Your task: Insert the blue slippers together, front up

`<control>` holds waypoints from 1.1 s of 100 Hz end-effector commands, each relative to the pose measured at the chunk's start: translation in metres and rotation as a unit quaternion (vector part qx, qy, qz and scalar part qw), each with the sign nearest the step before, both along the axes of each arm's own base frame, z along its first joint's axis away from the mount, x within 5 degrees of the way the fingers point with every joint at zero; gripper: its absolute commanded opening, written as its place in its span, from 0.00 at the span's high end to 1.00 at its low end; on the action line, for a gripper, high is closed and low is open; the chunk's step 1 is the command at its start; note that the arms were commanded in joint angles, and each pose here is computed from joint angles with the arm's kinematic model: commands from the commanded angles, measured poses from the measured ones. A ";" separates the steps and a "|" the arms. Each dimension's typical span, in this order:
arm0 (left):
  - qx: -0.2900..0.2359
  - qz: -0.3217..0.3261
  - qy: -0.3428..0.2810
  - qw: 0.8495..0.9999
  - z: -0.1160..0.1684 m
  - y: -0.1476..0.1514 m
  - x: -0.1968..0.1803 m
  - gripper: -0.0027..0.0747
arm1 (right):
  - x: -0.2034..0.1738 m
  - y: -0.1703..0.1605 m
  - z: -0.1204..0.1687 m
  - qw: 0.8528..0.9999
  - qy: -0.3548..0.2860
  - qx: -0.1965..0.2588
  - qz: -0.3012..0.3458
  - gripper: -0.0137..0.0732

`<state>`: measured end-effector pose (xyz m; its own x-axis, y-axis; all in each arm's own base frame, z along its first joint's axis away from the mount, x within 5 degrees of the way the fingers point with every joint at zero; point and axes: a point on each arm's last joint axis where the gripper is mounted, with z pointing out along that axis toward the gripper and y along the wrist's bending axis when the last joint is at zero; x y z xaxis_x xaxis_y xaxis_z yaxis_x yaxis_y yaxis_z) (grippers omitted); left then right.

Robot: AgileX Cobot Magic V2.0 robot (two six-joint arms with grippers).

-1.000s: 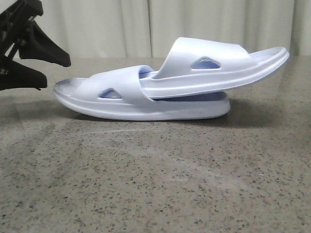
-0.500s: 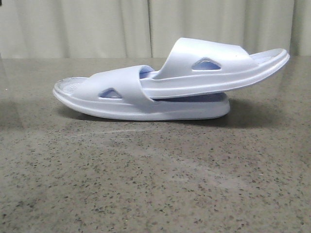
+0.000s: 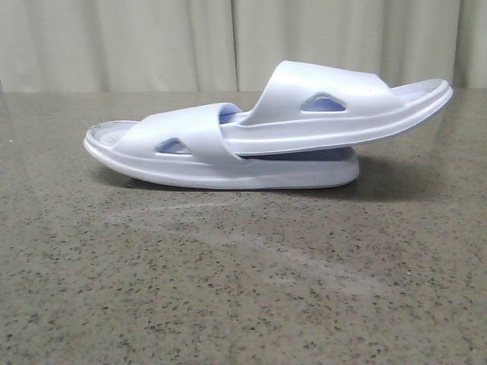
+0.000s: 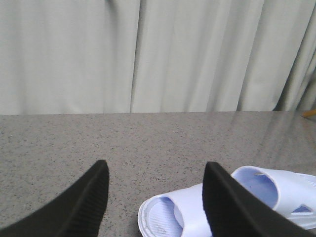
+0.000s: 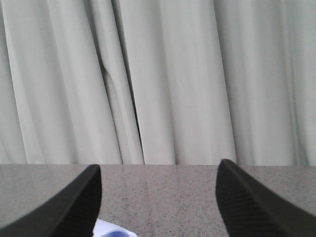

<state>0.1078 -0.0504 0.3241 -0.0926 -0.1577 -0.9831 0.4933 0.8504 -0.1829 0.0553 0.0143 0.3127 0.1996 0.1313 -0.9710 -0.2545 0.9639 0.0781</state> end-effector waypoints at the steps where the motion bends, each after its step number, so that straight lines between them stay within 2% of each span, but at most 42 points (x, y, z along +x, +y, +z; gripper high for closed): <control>1: -0.013 0.027 -0.017 0.999 -0.001 0.006 -0.010 0.48 | -0.005 -0.002 0.000 1.000 -0.018 -0.016 -0.009 0.36; 24: 0.006 0.073 -0.021 0.997 -0.029 0.016 -0.023 0.48 | -0.004 -0.001 -0.018 1.000 -0.004 -0.029 -0.008 0.36; 49: 0.008 0.084 -0.011 0.996 -0.036 0.018 -0.022 0.51 | -0.002 -0.004 -0.022 0.999 0.000 -0.026 -0.025 0.37; 56: 0.008 0.084 -0.011 0.996 -0.036 0.018 -0.022 0.57 | -0.002 -0.005 -0.022 0.999 -0.002 -0.024 -0.031 0.43; 62: 0.008 0.084 -0.011 0.996 -0.036 0.018 -0.022 0.65 | -0.002 -0.006 -0.022 0.999 -0.002 -0.024 -0.033 0.54; 79: 0.008 0.084 -0.011 0.996 -0.036 0.018 -0.022 0.93 | -0.002 -0.005 -0.022 0.999 -0.002 -0.024 -0.031 0.84; 87: 0.007 0.084 -0.011 0.996 -0.036 0.018 -0.022 0.94 | -0.002 -0.005 -0.022 0.999 -0.001 -0.024 -0.029 0.95; 110: 0.007 0.081 -0.011 0.997 -0.036 0.018 -0.022 0.94 | -0.002 -0.004 -0.022 0.999 0.001 -0.025 -0.022 0.97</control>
<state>0.0856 -0.0328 0.2792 -0.0643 -0.1346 -0.9888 0.3529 0.9238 -0.1486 0.0539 0.0121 0.2815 0.1772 0.0869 -0.9803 -0.2255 0.9732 0.0455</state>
